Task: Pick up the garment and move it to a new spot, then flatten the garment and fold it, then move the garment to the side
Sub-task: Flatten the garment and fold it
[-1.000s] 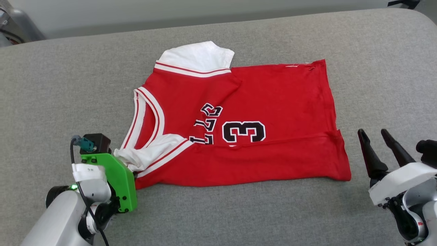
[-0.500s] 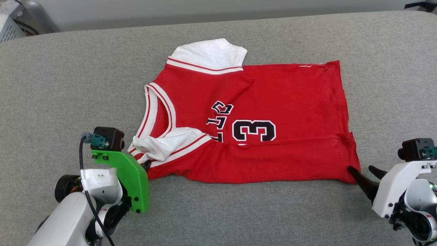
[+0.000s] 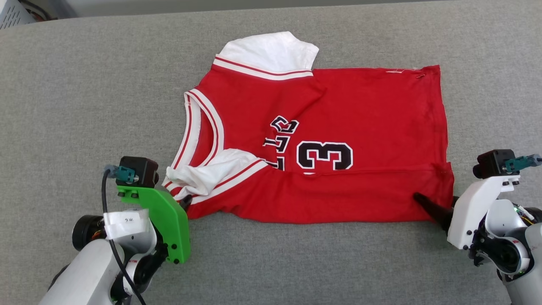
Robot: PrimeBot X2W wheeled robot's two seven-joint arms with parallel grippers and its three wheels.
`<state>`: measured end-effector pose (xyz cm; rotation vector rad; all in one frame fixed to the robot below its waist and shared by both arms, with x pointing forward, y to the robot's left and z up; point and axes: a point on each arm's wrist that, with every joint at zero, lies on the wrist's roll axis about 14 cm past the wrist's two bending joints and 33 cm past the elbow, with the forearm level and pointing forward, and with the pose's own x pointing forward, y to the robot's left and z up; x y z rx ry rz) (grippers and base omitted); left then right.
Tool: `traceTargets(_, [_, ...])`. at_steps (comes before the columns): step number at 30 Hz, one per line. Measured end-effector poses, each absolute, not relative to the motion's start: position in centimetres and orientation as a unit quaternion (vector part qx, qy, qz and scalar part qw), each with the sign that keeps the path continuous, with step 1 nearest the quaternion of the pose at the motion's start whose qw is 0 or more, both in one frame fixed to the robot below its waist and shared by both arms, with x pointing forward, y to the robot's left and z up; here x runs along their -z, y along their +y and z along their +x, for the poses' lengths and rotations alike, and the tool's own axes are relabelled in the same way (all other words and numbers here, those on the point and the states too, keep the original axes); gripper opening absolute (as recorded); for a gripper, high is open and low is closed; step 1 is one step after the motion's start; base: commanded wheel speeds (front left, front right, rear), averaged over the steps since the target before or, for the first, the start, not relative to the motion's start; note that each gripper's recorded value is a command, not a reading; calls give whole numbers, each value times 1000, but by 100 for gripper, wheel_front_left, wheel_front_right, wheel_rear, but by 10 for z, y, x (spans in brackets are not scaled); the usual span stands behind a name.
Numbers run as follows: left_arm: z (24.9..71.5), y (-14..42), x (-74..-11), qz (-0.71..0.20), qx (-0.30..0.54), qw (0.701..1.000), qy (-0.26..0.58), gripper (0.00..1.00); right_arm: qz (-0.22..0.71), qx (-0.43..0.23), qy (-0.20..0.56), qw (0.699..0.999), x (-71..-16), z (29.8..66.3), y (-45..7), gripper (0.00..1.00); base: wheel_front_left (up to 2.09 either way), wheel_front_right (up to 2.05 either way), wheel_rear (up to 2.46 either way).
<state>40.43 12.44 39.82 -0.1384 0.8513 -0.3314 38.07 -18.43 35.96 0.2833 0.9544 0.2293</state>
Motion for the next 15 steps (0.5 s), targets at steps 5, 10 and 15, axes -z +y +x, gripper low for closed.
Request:
traceTargets(5, [406,126,-403,-70,154,902,398,0,136,-110,454,874,-364,383,-188,0,0,0,0])
traceTargets(10, [402,127,-413,-73,152,911,377,0,127,-115,433,885,-380,386,-190,0,0,0,0])
traceTargets(15, [389,128,-423,-79,151,915,366,0,111,-120,409,898,-400,381,-194,0,0,0,0])
